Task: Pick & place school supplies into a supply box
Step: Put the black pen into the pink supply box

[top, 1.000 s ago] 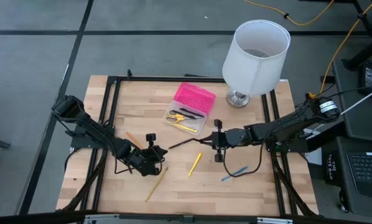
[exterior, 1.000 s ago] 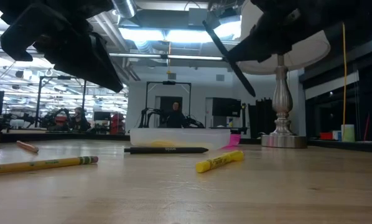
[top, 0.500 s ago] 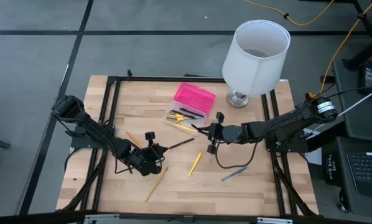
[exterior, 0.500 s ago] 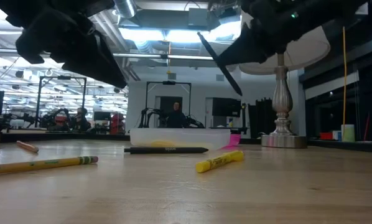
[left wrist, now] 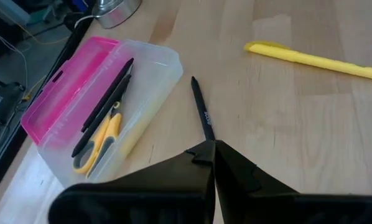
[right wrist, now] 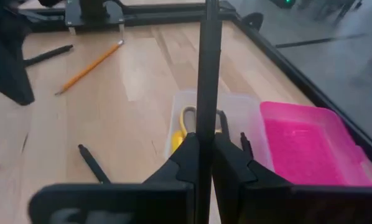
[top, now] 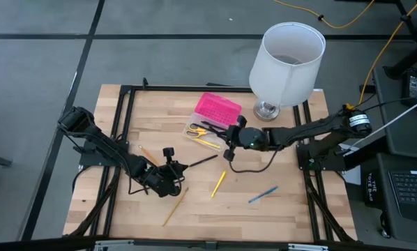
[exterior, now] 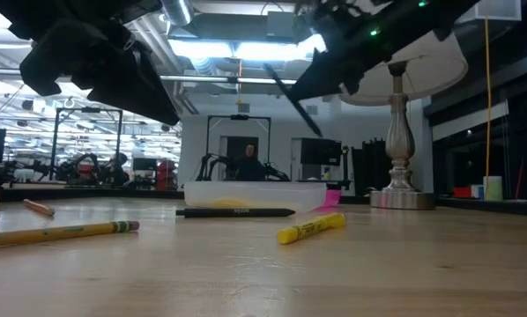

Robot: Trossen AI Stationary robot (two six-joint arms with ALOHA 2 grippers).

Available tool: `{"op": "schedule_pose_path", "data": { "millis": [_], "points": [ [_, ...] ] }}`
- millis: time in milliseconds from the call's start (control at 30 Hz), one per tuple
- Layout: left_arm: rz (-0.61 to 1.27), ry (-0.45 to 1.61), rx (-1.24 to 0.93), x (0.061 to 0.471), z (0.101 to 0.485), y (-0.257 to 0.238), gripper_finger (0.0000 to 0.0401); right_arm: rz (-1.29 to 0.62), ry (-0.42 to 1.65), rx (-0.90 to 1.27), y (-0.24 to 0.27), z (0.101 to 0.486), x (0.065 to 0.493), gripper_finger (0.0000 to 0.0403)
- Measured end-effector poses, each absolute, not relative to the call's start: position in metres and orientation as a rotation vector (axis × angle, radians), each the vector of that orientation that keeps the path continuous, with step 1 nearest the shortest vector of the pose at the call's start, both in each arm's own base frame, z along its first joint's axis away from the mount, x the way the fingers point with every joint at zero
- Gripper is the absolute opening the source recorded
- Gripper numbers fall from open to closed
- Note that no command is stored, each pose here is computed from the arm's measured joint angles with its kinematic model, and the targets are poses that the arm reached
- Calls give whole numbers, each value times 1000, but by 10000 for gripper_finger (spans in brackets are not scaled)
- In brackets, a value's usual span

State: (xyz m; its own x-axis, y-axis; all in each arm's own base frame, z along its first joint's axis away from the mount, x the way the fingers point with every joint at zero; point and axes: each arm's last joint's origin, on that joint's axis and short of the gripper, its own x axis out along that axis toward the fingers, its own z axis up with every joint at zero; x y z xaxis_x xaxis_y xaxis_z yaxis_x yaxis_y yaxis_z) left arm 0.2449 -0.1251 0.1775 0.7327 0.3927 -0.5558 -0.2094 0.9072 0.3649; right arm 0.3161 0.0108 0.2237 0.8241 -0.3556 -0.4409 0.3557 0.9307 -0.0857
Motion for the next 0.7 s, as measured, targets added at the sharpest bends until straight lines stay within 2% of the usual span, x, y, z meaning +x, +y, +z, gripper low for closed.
{"op": "schedule_pose_path", "data": {
  "millis": [267,700],
  "points": [
    [335,675,294,245,177,-125,4,-467,682,20,-14,212,349,27],
    [335,678,295,244,177,-125,4,-338,853,42,-35,200,397,27]
  ]
}}
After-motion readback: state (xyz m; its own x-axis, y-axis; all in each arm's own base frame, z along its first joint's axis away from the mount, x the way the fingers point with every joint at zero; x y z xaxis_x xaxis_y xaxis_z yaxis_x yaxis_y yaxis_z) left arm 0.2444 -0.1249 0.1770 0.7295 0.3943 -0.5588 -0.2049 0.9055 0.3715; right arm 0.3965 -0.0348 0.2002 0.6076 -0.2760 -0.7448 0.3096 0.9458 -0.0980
